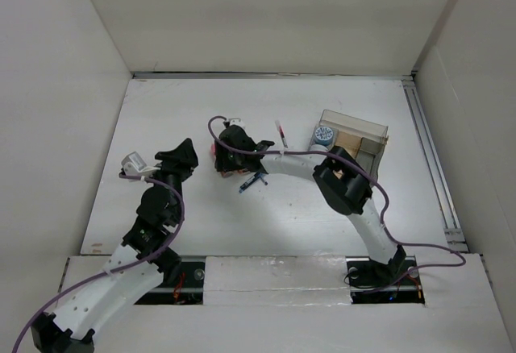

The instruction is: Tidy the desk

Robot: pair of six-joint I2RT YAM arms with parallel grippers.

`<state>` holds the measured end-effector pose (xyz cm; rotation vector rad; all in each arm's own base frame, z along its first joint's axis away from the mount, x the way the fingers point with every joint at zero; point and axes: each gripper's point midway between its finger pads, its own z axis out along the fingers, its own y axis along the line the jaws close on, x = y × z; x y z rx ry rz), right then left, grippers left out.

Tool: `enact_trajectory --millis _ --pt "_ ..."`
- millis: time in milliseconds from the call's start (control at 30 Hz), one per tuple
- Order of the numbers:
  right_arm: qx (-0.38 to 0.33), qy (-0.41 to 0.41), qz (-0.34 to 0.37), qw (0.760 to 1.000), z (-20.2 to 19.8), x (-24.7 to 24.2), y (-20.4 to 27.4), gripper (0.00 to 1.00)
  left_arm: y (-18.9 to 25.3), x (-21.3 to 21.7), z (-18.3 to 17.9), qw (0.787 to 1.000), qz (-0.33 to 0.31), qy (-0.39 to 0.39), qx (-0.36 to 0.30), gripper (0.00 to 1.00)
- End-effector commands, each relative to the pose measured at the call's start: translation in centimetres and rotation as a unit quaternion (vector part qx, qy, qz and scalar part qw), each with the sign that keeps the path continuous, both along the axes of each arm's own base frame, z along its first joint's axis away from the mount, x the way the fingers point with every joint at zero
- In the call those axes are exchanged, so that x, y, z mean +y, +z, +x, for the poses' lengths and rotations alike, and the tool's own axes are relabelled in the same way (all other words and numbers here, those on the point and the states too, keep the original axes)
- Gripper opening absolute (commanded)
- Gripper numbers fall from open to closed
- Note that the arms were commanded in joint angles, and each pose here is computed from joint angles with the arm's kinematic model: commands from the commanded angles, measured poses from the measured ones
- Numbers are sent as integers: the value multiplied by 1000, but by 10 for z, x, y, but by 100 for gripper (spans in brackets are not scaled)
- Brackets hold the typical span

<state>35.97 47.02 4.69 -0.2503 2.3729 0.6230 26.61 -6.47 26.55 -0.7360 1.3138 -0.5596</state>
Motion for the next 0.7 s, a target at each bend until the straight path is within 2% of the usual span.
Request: enact_trajectory --millis 0,67,200,233,333,367,433,500,567,633,667 --pt "-6 18 12 1000 -5 15 11 58 9 1 -2 1000 -14 -1 -21 59" --pt "-11 14 17 1000 -2 16 14 44 11 -1 -2 1000 -13 -5 -21 59" --pt "-31 2 44 999 2 18 41 32 11 -2 -1 1000 -12 -6 -21 59" --pt "-49 -4 66 997 6 20 62 29 11 -2 -1 1000 -10 -8 -18 59" --pt "-72 -18 95 993 6 14 99 27 11 -4 -1 1000 -8 -13 -20 59" --pt "-91 -23 124 988 4 9 136 27 10 -5 -1 1000 -5 -13 -21 59" --pt "-116 -33 153 981 0 -2 156 27 10 -5 1 1000 -2 -13 -20 59" --pt "-154 -66 184 969 -6 -30 204 27 13 -12 3 999 5 -28 -17 59" --pt "-159 -95 168 968 -5 -48 196 28 14 -18 5 999 16 -39 -24 61" --pt "-174 -153 181 956 -1 -87 219 27 14 -27 8 997 45 -56 -25 61" --pt "-164 -169 161 958 -4 -107 196 27 8 -40 13 994 63 -83 -15 62"
